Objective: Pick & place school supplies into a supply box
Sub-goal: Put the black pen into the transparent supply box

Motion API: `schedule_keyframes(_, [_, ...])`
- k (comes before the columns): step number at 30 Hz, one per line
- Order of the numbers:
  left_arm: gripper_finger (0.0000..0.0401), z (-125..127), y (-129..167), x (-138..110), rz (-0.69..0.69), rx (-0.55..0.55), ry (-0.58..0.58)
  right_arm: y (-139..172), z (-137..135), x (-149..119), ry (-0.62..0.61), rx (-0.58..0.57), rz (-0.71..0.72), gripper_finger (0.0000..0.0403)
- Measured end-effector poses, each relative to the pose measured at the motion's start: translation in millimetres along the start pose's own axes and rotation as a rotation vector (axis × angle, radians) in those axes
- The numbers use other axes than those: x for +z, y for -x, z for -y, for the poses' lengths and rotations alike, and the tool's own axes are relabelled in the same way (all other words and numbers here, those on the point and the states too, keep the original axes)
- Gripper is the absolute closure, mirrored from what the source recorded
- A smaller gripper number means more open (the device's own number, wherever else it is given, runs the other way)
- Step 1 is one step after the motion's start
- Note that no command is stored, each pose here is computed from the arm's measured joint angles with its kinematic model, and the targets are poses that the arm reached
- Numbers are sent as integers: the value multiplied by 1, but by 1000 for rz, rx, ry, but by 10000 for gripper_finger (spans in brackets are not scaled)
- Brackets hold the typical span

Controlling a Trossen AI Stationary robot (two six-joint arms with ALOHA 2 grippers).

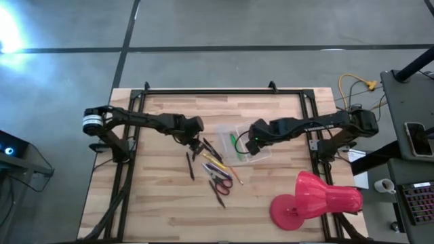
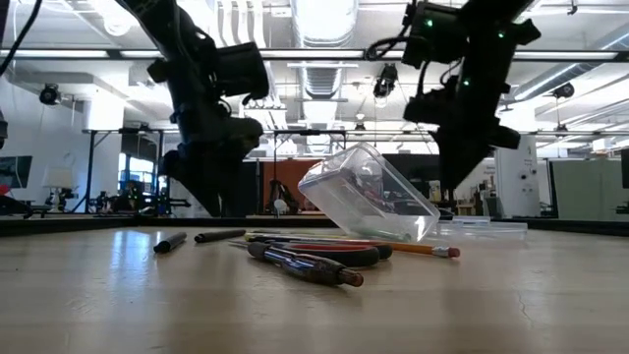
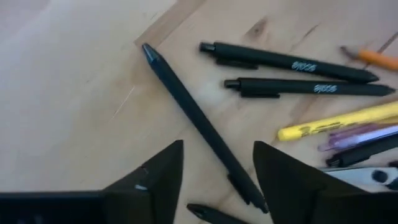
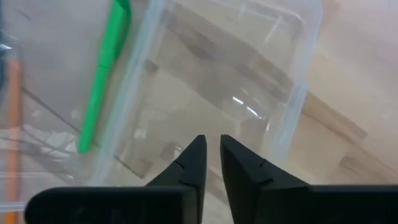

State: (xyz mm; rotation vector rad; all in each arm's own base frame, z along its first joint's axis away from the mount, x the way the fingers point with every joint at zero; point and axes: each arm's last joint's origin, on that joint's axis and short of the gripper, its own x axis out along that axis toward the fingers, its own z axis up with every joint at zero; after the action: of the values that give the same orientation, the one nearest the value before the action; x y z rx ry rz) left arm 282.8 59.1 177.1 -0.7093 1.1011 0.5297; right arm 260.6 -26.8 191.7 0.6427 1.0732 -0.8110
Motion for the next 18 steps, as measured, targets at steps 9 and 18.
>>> schedule_keyframes(9, [201,-4,-6,0,90,39,122,-12,0,-3,0,-11,21,315])
schedule_keyframes(18, [232,-4,-35,-3,49,97,121,-10,-3,3,15,-18,91,300])
